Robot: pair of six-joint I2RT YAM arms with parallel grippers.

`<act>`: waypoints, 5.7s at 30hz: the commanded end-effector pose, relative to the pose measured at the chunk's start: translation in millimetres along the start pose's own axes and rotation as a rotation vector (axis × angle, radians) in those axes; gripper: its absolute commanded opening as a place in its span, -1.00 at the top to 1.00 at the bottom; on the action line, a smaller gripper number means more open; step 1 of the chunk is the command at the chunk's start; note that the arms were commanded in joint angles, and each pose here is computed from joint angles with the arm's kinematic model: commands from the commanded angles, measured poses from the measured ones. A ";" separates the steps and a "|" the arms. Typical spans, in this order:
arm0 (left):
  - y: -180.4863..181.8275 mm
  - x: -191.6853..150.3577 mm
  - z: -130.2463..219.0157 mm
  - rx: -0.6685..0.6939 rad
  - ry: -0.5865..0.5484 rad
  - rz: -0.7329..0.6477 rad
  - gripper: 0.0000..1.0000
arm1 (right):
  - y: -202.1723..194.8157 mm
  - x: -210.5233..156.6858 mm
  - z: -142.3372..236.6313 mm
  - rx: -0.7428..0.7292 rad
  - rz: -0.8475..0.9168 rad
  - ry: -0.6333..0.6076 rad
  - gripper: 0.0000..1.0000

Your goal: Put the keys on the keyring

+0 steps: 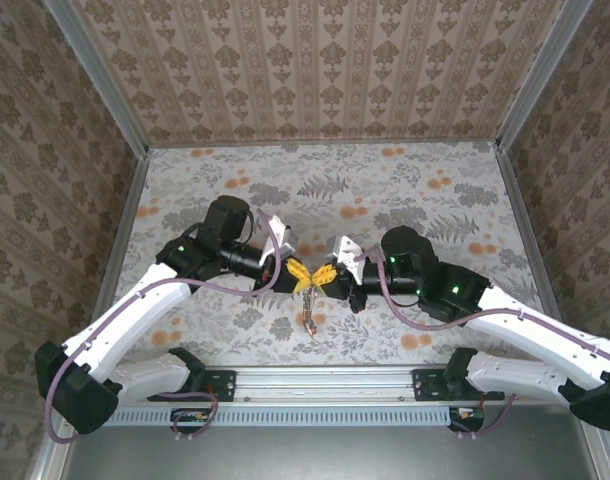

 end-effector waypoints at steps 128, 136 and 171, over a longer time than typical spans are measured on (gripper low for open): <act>-62.8 42.1 9.9 0.031 -0.165 -0.263 1.00 | 21.3 35.7 23.5 -0.056 0.134 -0.188 0.84; -61.9 42.7 6.9 0.021 -0.160 -0.258 1.00 | 22.3 37.3 20.8 -0.045 0.139 -0.201 0.81; -42.0 38.6 23.8 0.296 0.042 -0.284 0.37 | -4.4 10.1 42.4 -0.109 0.124 0.319 1.00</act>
Point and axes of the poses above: each hand's point on the last joint's axis, 136 mm out from that joint toward the fingers, its own z axis back along the fingers, its own y axis along the line the jaws close on, x = y × z, the point moved 3 cm from there along z, back along the fingers, and after that the axes turned 6 degrees about z, right-handed, at the moved point
